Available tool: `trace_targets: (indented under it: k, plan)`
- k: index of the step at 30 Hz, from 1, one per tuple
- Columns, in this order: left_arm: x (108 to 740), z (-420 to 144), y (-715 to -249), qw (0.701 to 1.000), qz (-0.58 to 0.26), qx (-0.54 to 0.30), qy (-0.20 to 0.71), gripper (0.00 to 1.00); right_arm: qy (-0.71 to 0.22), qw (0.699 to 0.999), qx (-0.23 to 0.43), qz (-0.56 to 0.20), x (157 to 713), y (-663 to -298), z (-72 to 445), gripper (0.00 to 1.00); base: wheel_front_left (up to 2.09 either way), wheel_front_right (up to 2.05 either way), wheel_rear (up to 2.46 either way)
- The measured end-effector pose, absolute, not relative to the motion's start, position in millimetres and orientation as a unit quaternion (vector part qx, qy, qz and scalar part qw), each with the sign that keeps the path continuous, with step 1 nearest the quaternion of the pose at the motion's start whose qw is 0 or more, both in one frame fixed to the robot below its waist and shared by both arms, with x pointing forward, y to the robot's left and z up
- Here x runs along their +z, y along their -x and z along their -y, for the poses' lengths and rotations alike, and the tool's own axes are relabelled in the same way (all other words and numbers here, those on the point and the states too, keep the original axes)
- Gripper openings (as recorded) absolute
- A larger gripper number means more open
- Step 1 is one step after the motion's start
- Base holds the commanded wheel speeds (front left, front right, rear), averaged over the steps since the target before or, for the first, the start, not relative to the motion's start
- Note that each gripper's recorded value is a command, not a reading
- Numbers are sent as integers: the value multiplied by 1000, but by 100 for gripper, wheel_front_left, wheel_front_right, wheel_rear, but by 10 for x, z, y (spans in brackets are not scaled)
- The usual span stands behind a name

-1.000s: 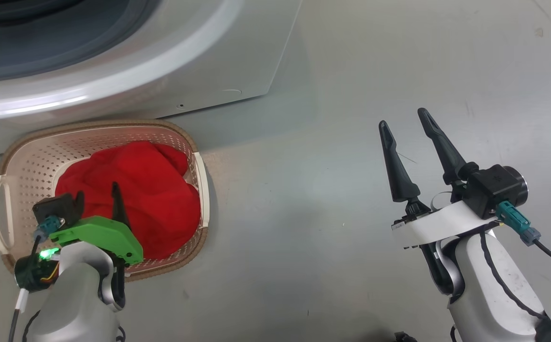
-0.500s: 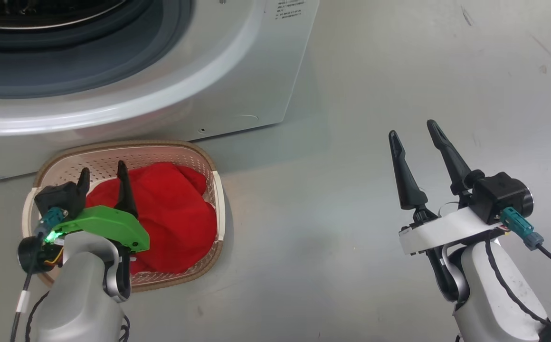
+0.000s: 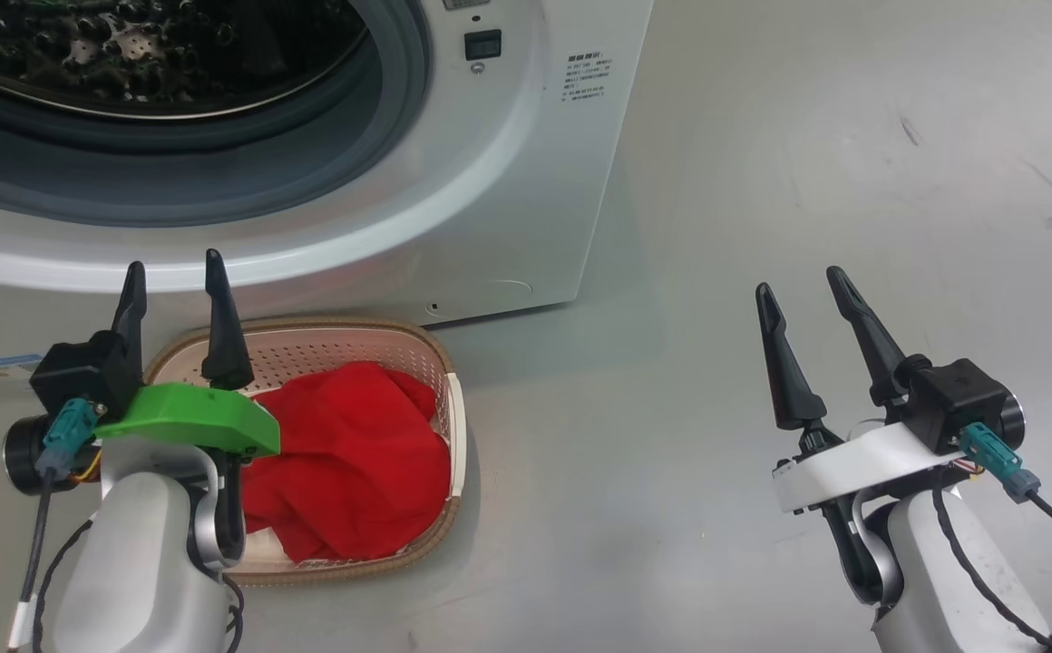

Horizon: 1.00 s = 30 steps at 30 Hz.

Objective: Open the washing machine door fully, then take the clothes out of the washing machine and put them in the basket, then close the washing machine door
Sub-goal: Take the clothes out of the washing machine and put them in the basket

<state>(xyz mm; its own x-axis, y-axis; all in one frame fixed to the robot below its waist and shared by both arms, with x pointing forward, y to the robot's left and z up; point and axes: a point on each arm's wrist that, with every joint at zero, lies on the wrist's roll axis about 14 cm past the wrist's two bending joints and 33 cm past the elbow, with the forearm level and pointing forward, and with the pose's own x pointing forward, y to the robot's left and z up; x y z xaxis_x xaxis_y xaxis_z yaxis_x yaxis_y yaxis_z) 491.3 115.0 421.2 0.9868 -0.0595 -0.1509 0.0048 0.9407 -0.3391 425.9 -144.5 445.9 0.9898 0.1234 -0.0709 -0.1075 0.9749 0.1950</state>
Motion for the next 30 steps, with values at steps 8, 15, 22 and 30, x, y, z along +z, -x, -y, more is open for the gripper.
trace_targets:
  k: [8, 15, 22, 30]
  plan:
    - [4682, -1236, -4744, 987, -16, -20, 157, 100, -100, 993, 68, -20, 4639, -4176, 1375, 100, 0, 0, 0]
    - [4836, -1236, -4457, 989, 2, -29, 144, 100, -102, 992, 72, -12, 4725, -4054, 1336, 100, 0, 0, 0]
    - [4837, -1236, -4130, 990, -3, -32, 139, 100, -101, 992, 71, -9, 4764, -3910, 1322, 100, 0, 0, 0]
    - [4838, -1240, -3811, 990, -9, -31, 139, 100, -100, 993, 66, -8, 4786, -3759, 1333, 100, 0, 0, 0]
